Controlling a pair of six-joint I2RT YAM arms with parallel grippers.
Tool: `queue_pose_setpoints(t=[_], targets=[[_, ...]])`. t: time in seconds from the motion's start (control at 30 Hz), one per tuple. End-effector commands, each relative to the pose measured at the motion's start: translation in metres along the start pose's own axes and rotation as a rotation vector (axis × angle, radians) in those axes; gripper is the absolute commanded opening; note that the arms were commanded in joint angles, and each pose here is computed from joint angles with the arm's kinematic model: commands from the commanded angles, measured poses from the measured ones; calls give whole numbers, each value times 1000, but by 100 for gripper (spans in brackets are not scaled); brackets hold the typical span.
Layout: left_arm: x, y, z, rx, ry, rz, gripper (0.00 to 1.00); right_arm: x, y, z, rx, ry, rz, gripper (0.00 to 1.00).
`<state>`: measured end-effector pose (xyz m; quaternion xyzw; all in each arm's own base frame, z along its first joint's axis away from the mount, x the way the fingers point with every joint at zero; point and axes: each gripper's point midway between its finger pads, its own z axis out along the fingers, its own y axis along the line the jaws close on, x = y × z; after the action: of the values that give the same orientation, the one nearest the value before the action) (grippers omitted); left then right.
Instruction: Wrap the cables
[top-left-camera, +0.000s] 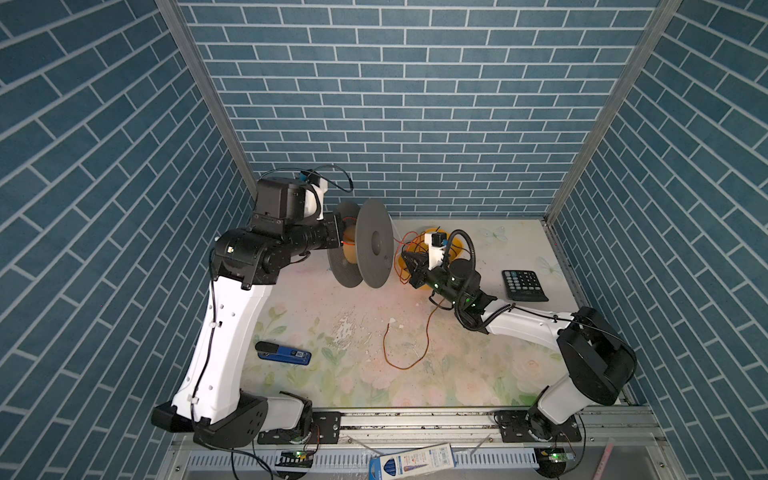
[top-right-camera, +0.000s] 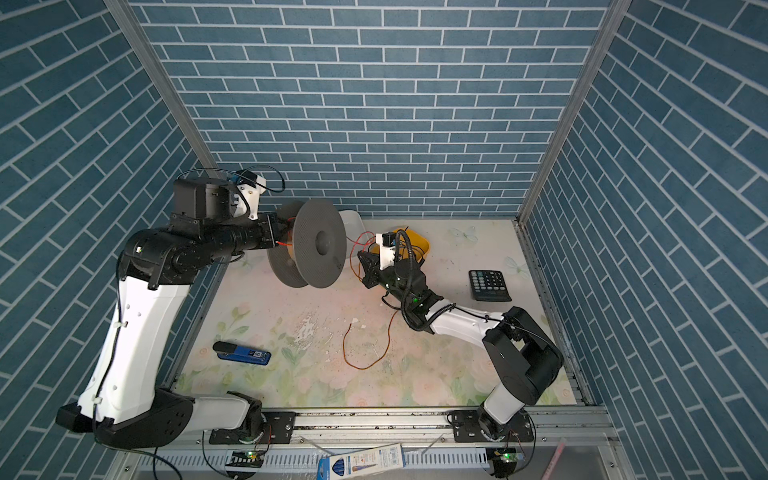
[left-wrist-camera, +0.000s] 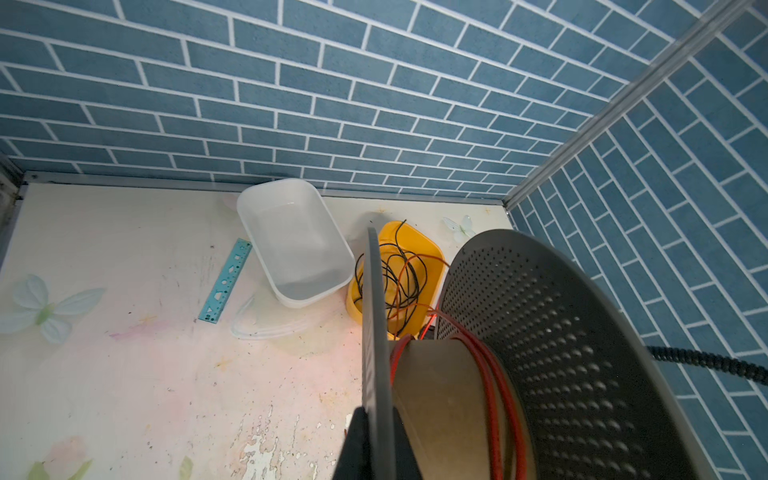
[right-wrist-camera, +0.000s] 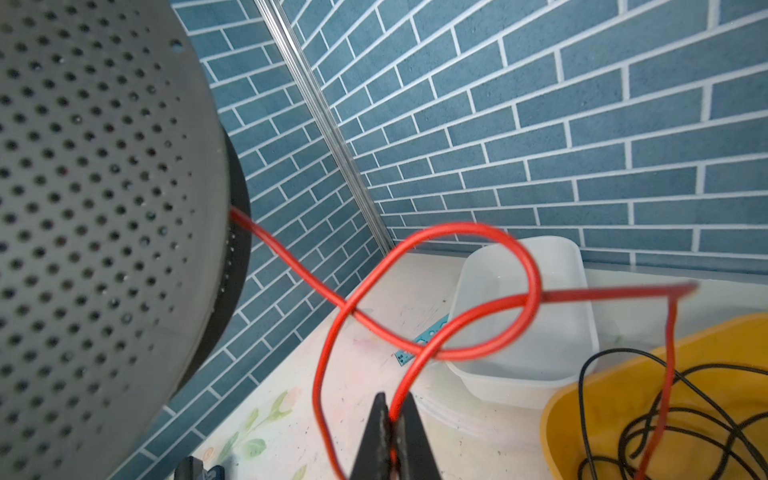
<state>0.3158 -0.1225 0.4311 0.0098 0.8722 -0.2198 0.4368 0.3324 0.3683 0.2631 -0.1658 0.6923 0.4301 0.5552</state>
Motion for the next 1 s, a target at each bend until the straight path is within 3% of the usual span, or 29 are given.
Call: queue_pose_setpoints(t=[0.0, 0.4, 0.97], targets=[[-24, -1, -23, 21, -117, 0, 0, -6, 6, -23, -39, 28, 16, 0], [-27, 8, -37, -9, -122, 21, 0, -20, -41, -108, 188, 122, -36, 0], [-25, 14, -42, -38, -122, 43, 0, -13, -89, -124, 332, 198, -31, 0]])
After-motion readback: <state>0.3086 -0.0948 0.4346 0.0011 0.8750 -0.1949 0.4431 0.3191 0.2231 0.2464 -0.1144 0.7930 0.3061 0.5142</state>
